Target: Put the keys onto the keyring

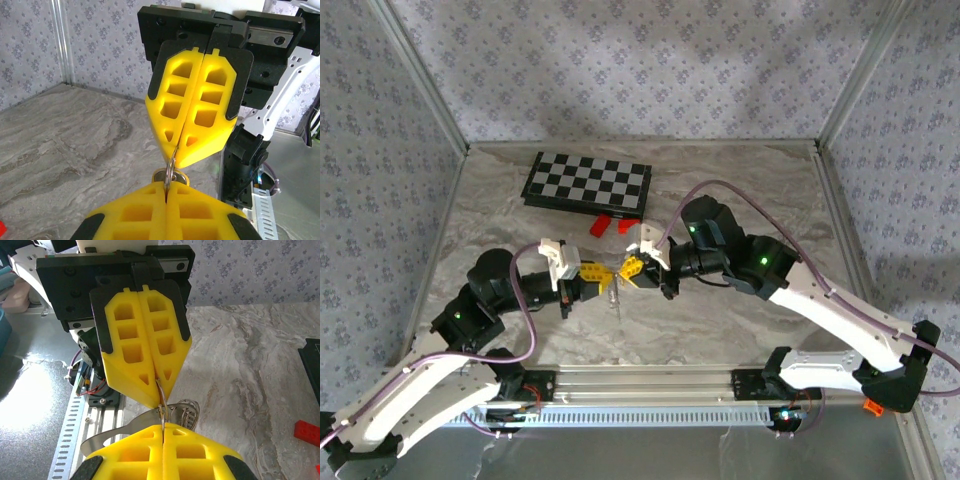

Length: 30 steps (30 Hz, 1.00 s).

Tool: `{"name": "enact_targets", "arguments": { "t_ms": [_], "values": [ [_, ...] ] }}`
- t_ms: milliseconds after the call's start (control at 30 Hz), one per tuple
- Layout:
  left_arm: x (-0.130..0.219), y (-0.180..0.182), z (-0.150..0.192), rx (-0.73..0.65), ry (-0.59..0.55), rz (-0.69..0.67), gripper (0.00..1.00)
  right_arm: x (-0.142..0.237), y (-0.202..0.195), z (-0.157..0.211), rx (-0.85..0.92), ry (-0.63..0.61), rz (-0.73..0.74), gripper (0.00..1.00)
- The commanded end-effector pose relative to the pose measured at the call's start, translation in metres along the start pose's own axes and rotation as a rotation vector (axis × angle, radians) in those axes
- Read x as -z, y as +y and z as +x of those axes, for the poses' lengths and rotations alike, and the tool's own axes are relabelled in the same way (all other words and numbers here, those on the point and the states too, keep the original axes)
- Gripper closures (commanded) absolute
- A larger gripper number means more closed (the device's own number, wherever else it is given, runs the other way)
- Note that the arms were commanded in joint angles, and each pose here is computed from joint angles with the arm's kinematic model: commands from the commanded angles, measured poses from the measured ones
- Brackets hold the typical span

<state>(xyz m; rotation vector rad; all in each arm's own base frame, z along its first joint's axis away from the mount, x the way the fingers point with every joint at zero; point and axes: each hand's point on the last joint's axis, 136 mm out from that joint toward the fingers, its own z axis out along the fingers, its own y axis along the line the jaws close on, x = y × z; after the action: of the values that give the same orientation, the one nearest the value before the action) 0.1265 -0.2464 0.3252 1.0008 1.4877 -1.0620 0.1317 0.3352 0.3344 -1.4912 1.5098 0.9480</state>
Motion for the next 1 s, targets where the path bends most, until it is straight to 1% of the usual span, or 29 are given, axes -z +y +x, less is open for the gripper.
{"name": "enact_targets", "arguments": {
  "t_ms": [0, 967],
  "values": [
    [0.004, -0.002, -0.019, -0.041, -0.035, -0.002, 1.00, 0.006, 0.005, -0.011, 0.038, -0.014, 0.001, 1.00],
    [0.003, 0.000, -0.007, -0.046, 0.064, -0.009, 1.00, -0.003, 0.003, -0.005, 0.039, 0.012, 0.002, 1.00]
  ]
}}
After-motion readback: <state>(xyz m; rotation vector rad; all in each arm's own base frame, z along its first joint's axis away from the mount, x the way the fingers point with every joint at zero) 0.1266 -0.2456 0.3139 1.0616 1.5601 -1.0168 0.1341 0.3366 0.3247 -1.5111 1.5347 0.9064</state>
